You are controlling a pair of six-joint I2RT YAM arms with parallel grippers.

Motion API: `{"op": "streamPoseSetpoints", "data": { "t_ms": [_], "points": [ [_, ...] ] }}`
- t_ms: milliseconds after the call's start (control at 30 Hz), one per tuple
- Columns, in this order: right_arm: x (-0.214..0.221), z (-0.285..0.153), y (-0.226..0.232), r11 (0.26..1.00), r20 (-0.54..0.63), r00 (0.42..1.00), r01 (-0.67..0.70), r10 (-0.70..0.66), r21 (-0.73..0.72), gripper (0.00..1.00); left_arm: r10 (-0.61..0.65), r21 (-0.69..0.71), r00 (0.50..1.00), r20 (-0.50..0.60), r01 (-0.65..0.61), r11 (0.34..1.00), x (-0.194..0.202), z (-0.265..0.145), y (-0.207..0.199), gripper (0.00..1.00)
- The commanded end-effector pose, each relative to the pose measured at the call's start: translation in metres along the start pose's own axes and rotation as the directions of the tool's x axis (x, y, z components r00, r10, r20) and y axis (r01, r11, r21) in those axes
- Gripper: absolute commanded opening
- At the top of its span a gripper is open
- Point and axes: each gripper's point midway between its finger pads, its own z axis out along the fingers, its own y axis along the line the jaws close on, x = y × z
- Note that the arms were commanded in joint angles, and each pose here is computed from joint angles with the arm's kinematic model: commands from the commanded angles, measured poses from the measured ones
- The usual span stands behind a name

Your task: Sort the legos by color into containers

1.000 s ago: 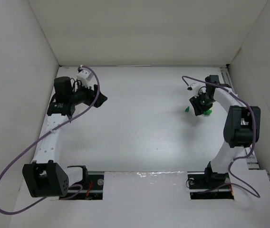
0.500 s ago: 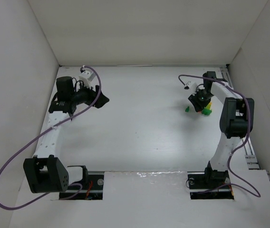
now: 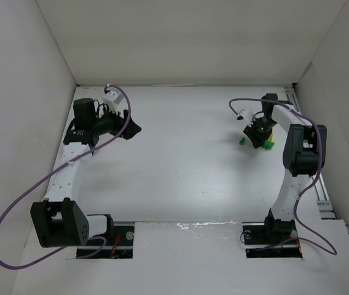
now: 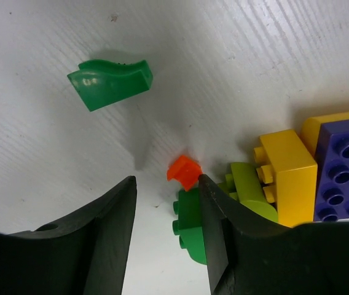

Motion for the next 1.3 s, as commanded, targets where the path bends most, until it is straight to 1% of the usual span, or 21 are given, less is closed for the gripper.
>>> {"op": "streamPoseSetpoints", "data": {
  "t_ms": [0, 133, 267, 433, 533, 733, 867, 1000, 1267],
  "points": [
    [-0.005, 0.009, -0.002, 0.999, 0.009, 1.0, 0.029, -0.028, -0.029, 0.5, 0.041, 0.031, 0.998, 0.048, -0.043, 0.999, -0.025, -0.003, -0.009, 0.69],
    [-0.011, 0.013, -0.004, 0.999, 0.01, 1.0, 0.029, -0.028, -0.03, 0.48, 0.041, 0.031, 0.998, 0.048, -0.043, 0.999, -0.025, -0.003, -0.009, 0.69],
    [-0.013, 0.014, -0.003, 0.999, -0.023, 0.998, 0.051, -0.051, -0.014, 0.48, 0.041, 0.031, 0.998, 0.048, -0.043, 0.999, -0.025, -0.003, -0.009, 0.69],
    [-0.013, 0.016, -0.001, 0.998, -0.031, 0.997, 0.069, -0.069, -0.012, 0.47, 0.041, 0.031, 0.998, 0.048, -0.043, 0.999, -0.026, -0.002, -0.008, 0.69],
    [-0.012, 0.016, -0.002, 0.998, -0.038, 0.997, 0.069, -0.069, -0.007, 0.41, 0.041, 0.031, 0.998, 0.048, -0.043, 0.999, -0.026, -0.002, -0.008, 0.69],
    [-0.001, 0.019, 0.003, 0.998, -0.082, 0.995, 0.064, -0.065, -0.016, 0.44, 0.041, 0.022, 0.998, 0.047, -0.042, 0.999, -0.026, -0.002, -0.006, 0.69],
    [0.002, 0.018, -0.001, 0.999, -0.084, 0.996, 0.034, -0.034, 0.001, 0.48, 0.041, 0.022, 0.998, 0.047, -0.042, 0.999, -0.026, -0.002, -0.006, 0.69],
    [0.005, 0.017, -0.002, 1.0, -0.084, 0.996, 0.004, -0.004, 0.005, 0.48, 0.041, 0.022, 0.998, 0.047, -0.042, 0.999, -0.026, -0.002, -0.006, 0.69],
    [0.013, 0.017, -0.004, 1.0, -0.106, 0.994, -0.015, 0.016, 0.013, 0.48, 0.026, 0.023, 0.999, 0.04, -0.027, 0.999, -0.024, 0.0, -0.005, 0.69]
  ]
}}
